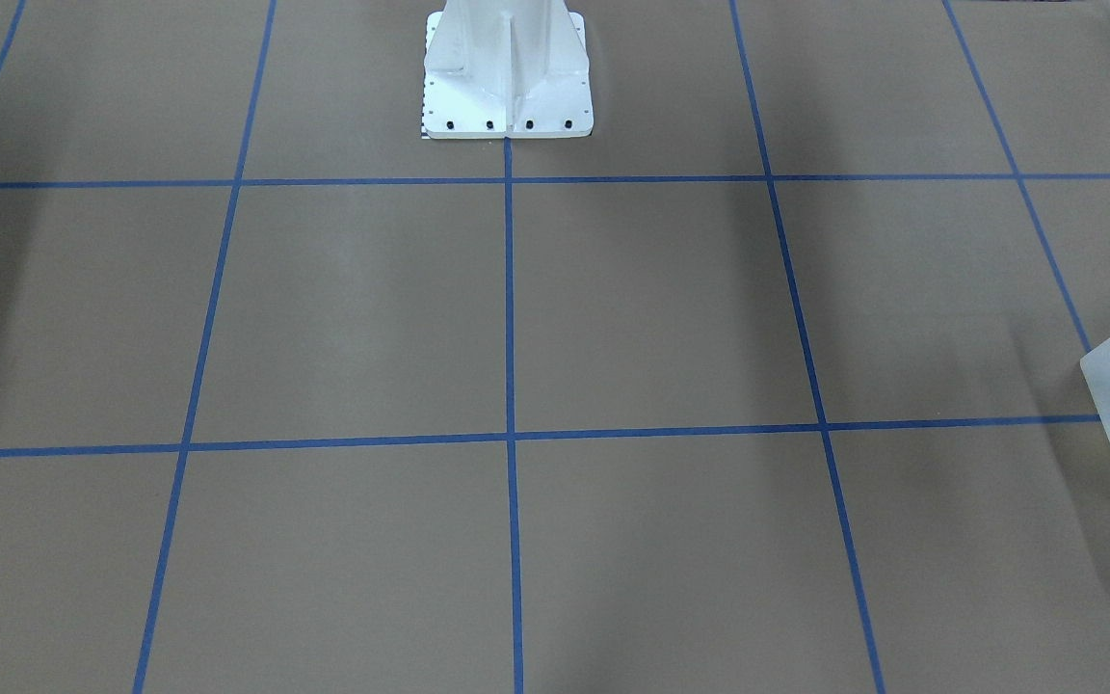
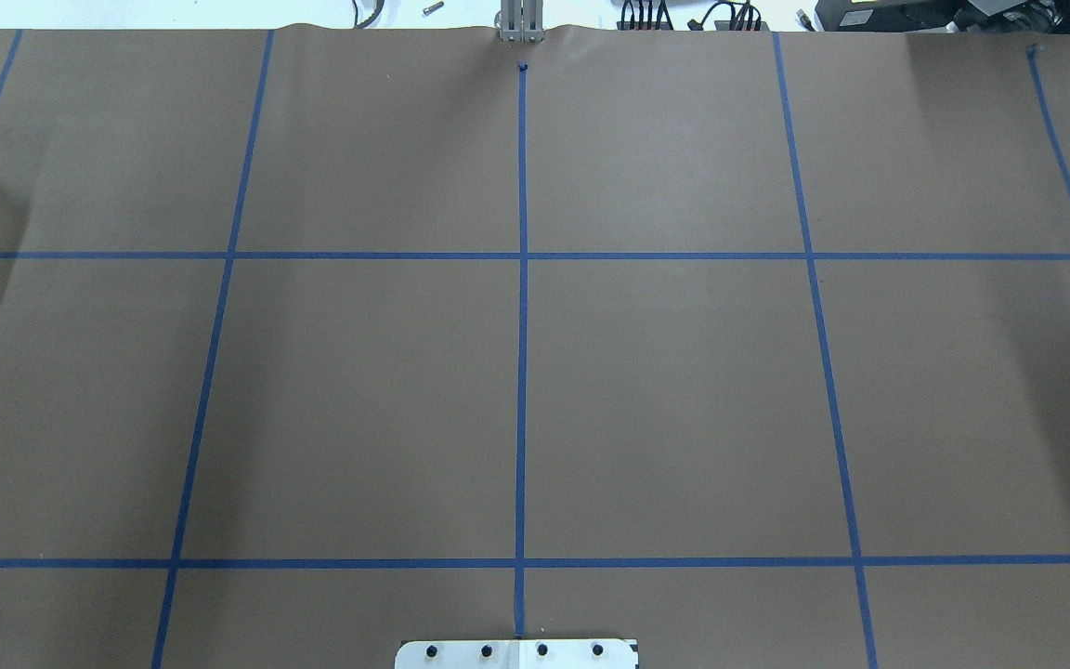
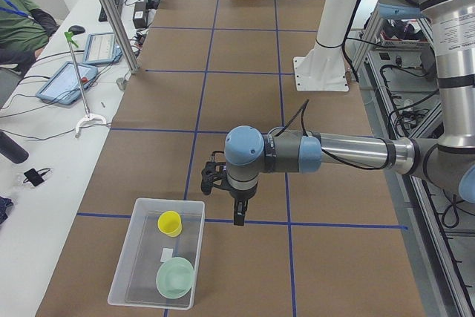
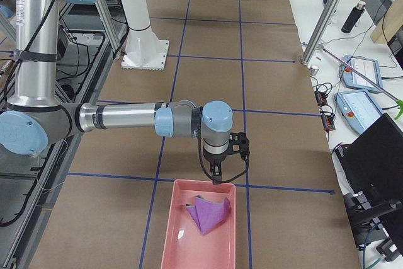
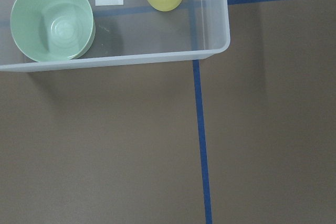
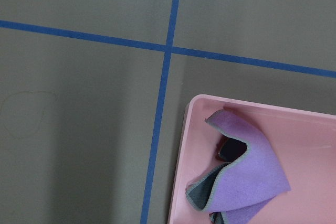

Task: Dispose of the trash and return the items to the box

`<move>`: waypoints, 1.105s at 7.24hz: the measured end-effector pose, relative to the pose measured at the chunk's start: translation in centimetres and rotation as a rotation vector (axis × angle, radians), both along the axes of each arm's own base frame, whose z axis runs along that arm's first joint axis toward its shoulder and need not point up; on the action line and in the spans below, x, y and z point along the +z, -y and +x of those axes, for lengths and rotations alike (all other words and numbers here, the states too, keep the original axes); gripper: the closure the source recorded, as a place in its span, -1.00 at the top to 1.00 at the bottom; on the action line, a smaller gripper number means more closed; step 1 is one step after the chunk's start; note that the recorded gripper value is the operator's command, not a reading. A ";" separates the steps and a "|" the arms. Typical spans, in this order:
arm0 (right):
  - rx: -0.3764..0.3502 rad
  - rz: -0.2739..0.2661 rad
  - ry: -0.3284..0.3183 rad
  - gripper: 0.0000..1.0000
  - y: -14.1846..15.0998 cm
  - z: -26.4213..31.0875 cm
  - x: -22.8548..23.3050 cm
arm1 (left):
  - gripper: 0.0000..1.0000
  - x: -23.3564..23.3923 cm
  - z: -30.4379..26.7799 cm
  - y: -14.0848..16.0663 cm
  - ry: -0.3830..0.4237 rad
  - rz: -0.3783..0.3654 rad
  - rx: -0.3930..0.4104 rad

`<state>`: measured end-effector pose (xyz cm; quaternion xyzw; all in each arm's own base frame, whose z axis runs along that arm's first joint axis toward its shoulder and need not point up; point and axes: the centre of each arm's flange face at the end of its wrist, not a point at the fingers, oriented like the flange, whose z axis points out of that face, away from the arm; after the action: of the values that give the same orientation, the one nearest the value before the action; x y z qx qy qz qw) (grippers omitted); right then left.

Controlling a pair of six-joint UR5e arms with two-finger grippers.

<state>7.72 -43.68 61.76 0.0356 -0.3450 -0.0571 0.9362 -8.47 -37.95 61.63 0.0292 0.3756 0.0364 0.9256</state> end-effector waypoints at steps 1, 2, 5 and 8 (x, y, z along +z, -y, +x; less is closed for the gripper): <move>-0.003 0.000 0.000 1.00 -0.1 -0.1 -0.1 | 0.98 0.1 0.0 0.0 0.001 -0.001 0.000; -0.004 0.000 0.001 1.00 -0.2 -0.1 -0.2 | 0.98 0.2 0.0 0.0 0.001 -0.001 0.000; -0.008 0.001 0.002 1.00 -0.3 -0.1 -0.1 | 0.98 0.5 0.0 -0.3 0.001 -0.010 -0.002; -0.007 0.001 0.001 1.00 -0.3 -0.1 -0.1 | 0.98 1.0 -0.1 -0.9 0.000 -0.023 -0.004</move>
<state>7.62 -43.37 61.69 0.0350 -0.3458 -0.0607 0.9357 -8.55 -37.08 62.61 0.0192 0.3760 0.0304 0.9259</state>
